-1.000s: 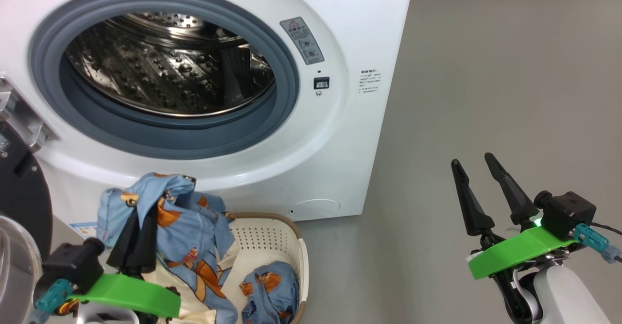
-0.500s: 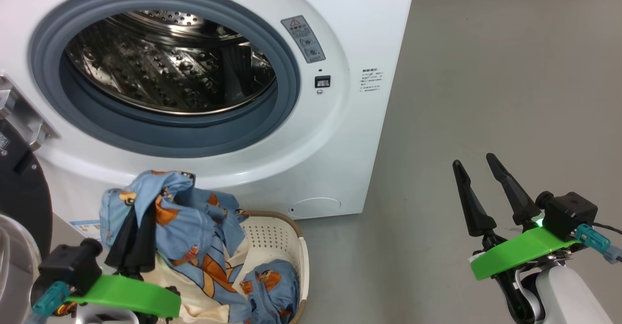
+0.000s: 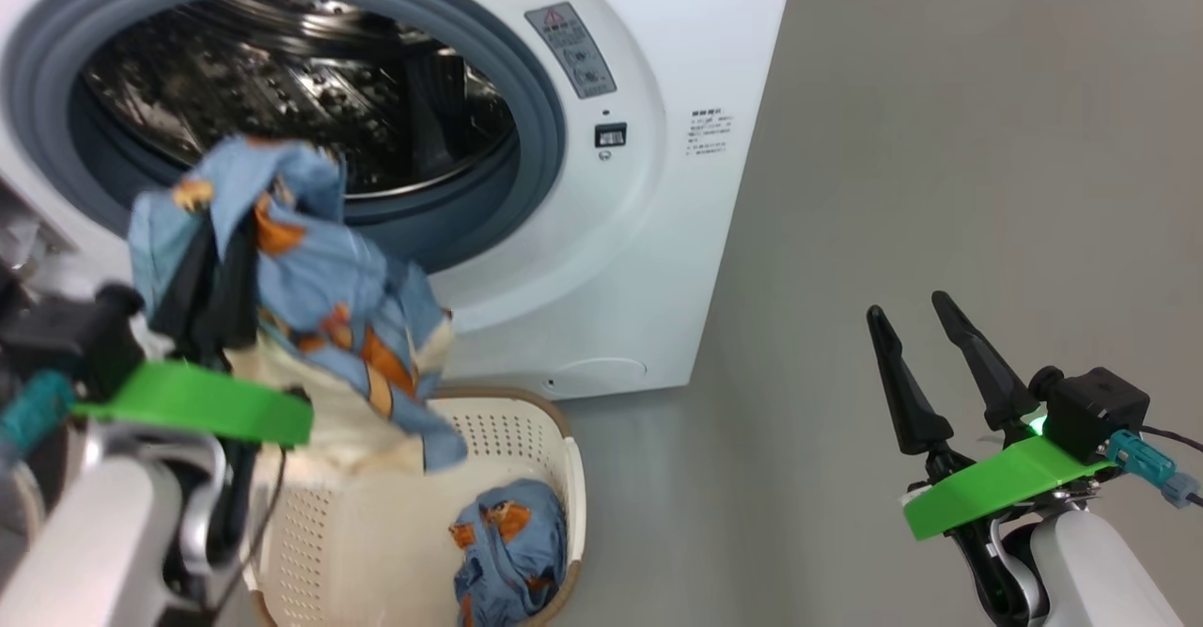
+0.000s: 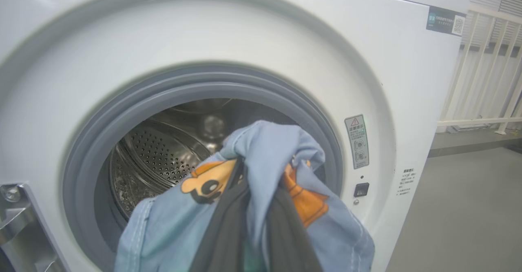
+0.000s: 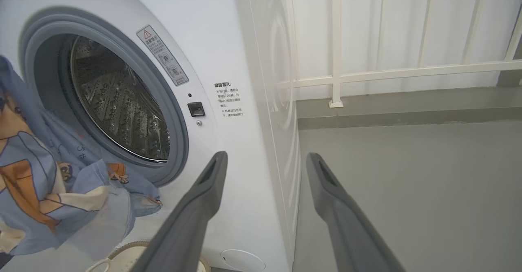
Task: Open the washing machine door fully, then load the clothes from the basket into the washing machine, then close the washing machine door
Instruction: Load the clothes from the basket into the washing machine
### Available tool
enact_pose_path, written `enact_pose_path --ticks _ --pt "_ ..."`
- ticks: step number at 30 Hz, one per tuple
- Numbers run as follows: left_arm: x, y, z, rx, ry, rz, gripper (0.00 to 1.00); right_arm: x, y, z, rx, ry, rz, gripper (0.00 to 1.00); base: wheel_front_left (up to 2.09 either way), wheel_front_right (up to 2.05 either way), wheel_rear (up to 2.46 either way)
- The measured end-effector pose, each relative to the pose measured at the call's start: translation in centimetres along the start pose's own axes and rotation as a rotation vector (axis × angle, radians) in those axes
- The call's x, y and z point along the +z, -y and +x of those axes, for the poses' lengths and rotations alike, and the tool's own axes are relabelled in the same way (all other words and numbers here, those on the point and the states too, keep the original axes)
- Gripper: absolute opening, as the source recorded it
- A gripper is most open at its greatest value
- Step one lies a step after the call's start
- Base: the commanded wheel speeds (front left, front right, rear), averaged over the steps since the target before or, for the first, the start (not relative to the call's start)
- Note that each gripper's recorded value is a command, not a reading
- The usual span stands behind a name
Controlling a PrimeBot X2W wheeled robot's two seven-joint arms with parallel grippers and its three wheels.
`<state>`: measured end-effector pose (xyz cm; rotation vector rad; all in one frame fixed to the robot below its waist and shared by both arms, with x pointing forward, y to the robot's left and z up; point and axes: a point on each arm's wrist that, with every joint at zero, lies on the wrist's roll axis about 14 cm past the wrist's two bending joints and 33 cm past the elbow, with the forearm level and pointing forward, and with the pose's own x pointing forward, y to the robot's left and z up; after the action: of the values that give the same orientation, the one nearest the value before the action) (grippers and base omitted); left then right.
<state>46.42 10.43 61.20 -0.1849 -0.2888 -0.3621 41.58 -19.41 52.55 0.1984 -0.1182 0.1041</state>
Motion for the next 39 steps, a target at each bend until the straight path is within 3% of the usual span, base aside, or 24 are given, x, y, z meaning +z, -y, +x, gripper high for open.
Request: enact_pose_path --ticks 4,13,24,33,39 --pt "-1.5 -0.8 2.2 -0.013 -0.038 0.008 0.0 -1.0 0.4 0.2 -0.016 -0.023 0.007 1.0 0.0 0.0 0.0" --pt "-10.0 -4.3 6.4 0.016 -0.228 -0.008 0.0 -2.7 1.1 2.3 -0.047 -0.04 0.023 1.0 0.0 0.0 0.0" --pt "-18.5 -7.2 12.0 0.056 -0.335 -0.049 0.0 -6.9 3.0 3.6 -0.109 -0.118 0.029 1.0 0.0 0.0 0.0" --pt "-24.1 -8.1 15.4 0.047 -0.391 -0.039 0.0 -9.7 5.1 3.1 -0.174 -0.186 0.009 1.0 0.0 0.0 0.0" --pt "-24.4 -7.4 19.1 0.013 -0.323 -0.03 0.0 -10.4 6.9 2.4 -0.222 -0.215 -0.019 1.0 0.0 0.0 0.0"
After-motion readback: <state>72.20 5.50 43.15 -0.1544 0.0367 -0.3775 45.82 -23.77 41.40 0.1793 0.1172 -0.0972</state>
